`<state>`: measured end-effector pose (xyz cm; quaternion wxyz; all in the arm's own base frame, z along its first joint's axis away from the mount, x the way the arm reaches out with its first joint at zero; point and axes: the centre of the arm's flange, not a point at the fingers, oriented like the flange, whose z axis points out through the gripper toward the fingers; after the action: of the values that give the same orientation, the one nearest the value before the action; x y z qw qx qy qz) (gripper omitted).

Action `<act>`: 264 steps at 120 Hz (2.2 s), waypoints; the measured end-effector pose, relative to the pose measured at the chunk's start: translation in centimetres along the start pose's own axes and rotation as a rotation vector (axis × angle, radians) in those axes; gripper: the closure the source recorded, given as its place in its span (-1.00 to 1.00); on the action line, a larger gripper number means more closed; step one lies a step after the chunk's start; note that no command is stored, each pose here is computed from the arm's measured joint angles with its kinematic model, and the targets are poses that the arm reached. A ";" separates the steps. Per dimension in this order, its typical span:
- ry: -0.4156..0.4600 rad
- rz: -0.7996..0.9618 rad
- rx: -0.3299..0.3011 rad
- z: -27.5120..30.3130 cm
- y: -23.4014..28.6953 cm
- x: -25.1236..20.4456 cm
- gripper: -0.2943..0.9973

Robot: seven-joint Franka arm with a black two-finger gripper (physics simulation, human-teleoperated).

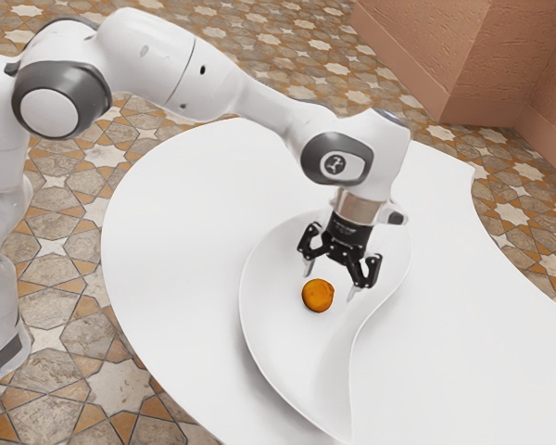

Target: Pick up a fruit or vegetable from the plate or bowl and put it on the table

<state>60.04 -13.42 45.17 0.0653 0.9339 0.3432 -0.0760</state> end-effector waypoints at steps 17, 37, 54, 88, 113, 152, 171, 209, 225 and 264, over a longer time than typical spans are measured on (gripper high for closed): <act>-0.022 0.011 -0.013 1.2 -0.9 -0.2 -0.54; -0.022 0.027 -0.022 1.8 -1.0 0.2 -0.54; -0.038 0.021 -0.023 3.2 -1.1 1.2 -0.54; -0.056 0.024 -0.035 4.0 -0.8 1.3 -0.18; -0.044 0.022 -0.042 3.2 -0.9 1.3 0.02; 0.168 -0.044 -0.175 -12.1 -8.0 1.7 0.01; 0.207 -0.247 -0.199 -15.7 -17.5 7.6 0.01; 0.242 -0.664 -0.216 -18.4 -38.8 15.7 0.01; 0.218 -0.523 -0.208 -17.5 -30.7 13.8 -0.24; 0.348 -0.423 -0.293 -26.6 -26.4 7.3 -0.51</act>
<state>50.90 15.78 68.05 0.1225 0.8215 0.5430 0.1234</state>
